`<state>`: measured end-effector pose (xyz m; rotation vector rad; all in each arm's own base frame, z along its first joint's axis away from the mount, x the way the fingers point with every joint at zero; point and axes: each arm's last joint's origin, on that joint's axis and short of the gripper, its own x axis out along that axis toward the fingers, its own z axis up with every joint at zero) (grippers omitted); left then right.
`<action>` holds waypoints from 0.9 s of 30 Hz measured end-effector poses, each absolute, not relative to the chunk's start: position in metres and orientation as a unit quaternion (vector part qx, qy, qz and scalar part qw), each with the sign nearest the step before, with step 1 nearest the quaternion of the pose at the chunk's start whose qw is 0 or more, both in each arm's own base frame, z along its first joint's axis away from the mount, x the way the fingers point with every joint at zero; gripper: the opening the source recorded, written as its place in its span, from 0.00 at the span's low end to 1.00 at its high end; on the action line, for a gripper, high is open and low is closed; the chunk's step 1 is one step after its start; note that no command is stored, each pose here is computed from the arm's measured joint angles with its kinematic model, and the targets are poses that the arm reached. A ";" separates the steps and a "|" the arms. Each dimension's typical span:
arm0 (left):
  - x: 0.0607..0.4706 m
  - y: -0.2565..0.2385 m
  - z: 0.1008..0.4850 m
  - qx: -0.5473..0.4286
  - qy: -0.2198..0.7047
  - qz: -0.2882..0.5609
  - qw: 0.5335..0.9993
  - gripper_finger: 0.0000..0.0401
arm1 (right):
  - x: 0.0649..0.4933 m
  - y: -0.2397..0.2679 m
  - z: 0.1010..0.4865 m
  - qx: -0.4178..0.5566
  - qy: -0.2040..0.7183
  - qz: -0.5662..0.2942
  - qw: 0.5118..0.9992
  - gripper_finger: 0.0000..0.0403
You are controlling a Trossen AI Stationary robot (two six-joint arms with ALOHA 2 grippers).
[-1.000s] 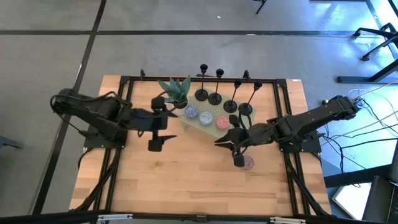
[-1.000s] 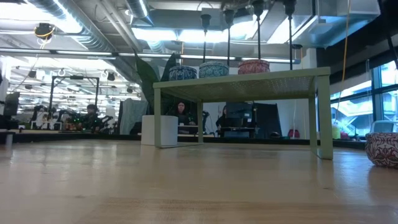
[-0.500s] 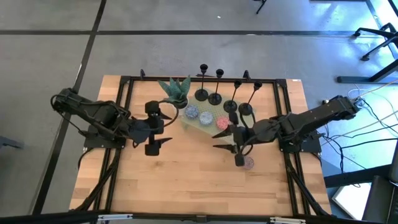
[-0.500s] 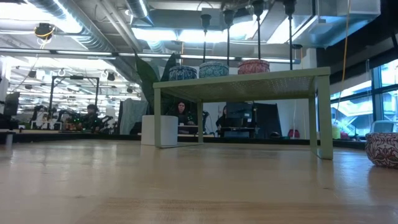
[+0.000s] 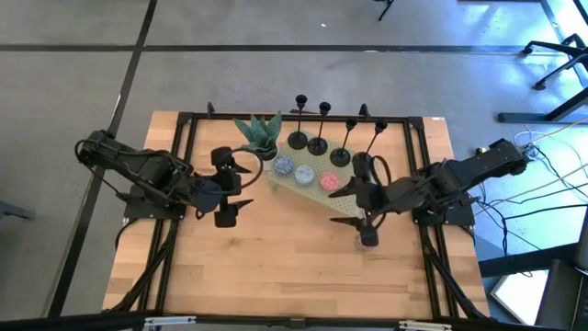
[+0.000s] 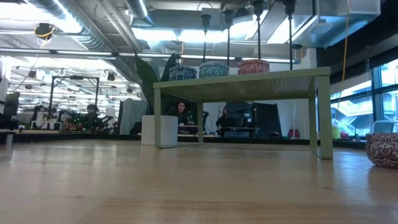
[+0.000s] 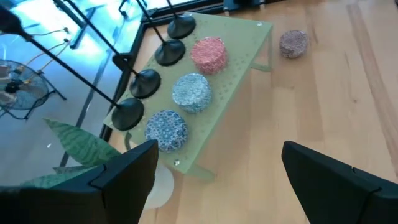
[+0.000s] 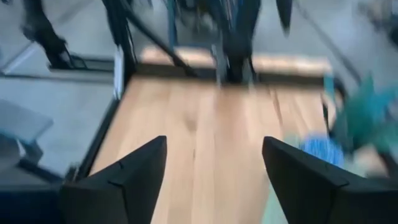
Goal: Stock candles and holders on shelf
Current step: Align the red scented candle with the other scented candles on the shelf
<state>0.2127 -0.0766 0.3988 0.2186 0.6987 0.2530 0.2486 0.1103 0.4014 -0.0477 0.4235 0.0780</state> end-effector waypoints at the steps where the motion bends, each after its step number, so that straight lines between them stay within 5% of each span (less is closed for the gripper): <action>1: 0.213 -0.076 0.399 0.105 0.339 0.128 0.926 0.85 | 0.246 0.110 0.399 -0.016 0.228 0.030 0.973 0.67; 9: 0.213 -0.076 0.399 0.089 0.334 0.142 0.928 0.85 | 0.224 0.116 0.371 0.083 0.387 -0.024 0.918 0.71; 17: 0.213 -0.076 0.399 0.089 0.335 0.142 0.927 0.85 | 0.205 0.130 0.341 0.190 0.560 -0.092 0.801 0.71; 21: 0.210 -0.075 0.397 0.086 0.347 0.148 0.922 0.85 | 0.204 0.138 0.331 0.253 0.609 -0.124 0.741 0.71; 27: 0.204 -0.075 0.379 0.069 0.373 0.185 0.907 0.85 | 0.205 0.147 0.307 0.229 0.630 -0.160 0.725 0.71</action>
